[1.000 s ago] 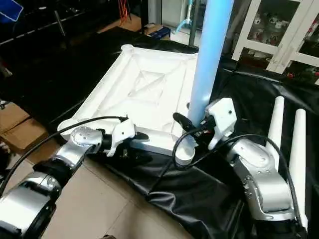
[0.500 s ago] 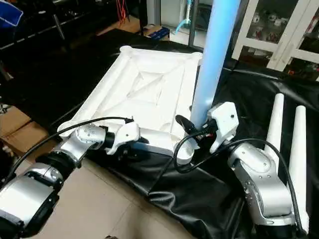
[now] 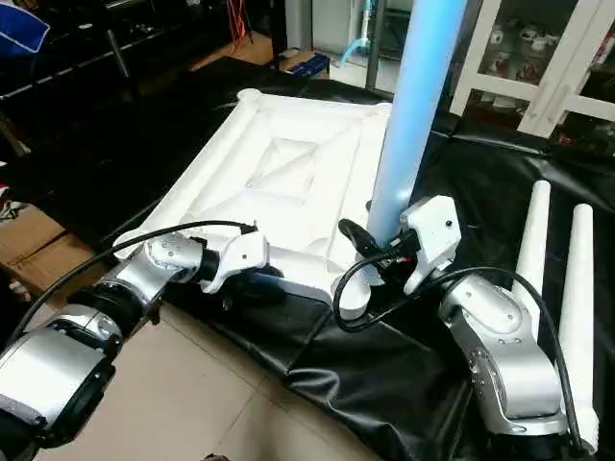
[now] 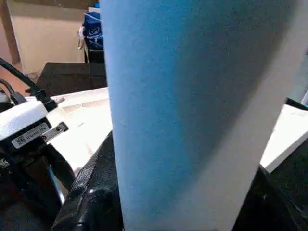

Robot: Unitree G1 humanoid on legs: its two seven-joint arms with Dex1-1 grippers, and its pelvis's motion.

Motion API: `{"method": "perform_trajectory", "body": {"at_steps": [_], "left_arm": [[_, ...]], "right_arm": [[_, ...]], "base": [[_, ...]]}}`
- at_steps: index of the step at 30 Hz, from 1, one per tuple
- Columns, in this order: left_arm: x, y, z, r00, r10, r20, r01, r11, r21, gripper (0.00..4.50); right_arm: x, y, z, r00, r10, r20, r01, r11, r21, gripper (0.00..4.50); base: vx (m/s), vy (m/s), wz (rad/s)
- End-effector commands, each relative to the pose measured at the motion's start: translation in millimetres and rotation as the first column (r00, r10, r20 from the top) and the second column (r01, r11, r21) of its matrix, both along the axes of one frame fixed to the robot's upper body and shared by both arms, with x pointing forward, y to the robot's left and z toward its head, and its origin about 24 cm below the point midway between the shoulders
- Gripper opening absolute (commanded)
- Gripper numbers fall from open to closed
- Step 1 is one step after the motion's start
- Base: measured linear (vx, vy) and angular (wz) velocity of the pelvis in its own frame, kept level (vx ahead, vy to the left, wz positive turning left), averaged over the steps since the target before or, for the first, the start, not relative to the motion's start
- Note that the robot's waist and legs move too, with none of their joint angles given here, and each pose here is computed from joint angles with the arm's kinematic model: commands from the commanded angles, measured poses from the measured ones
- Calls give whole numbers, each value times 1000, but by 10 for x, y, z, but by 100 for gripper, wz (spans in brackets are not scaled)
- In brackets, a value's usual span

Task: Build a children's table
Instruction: Insert table leg to table base

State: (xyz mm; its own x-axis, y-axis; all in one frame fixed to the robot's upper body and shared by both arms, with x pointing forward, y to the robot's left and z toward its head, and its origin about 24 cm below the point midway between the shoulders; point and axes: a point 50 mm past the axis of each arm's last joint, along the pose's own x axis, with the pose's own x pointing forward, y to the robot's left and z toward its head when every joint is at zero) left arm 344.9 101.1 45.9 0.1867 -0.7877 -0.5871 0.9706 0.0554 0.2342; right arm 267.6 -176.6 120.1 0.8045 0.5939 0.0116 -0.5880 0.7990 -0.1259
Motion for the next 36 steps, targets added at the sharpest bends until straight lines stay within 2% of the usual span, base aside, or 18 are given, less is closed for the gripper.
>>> {"method": "perform_trajectory", "body": {"at_steps": [1,8,11,17,22,27,30,31,33,36], "left_arm": [[-5,15,-17,1000,-12,2,12,999,31,96],[-58,107,-147,1000,18,5,-18,997,78,85],[-88,295,-268,994,109,23,-111,984,136,84],[-136,488,-345,966,255,-33,-251,963,96,83],[-170,490,-320,962,270,-48,-267,962,53,83],[-211,503,-251,949,303,-84,-301,953,41,83],[-272,477,-219,954,280,-104,-280,960,15,81],[-342,470,-213,966,227,-122,-227,974,16,81],[-400,454,-209,977,181,-109,-182,983,2,80],[-403,435,-205,980,181,-83,-182,983,1,78]], "right_arm": [[14,26,92,999,11,46,-12,1000,5,186],[27,71,88,999,17,45,-18,1000,15,186],[47,100,59,1000,-10,19,9,999,37,186],[74,131,-4,1000,-22,-18,23,998,52,186],[94,182,-13,1000,-1,-26,3,998,64,186],[163,298,69,996,84,-26,-82,994,69,186],[230,311,101,993,119,-28,-117,991,71,186],[269,329,115,991,131,-26,-128,989,79,186],[316,375,111,987,156,-40,-151,982,112,186],[330,411,56,977,198,-82,-186,973,139,186]], "base": [[0,0,0],[0,0,0],[0,0,0],[0,0,0],[0,0,0],[0,0,0],[0,0,0],[0,0,0],[0,0,0],[0,0,0]]}}
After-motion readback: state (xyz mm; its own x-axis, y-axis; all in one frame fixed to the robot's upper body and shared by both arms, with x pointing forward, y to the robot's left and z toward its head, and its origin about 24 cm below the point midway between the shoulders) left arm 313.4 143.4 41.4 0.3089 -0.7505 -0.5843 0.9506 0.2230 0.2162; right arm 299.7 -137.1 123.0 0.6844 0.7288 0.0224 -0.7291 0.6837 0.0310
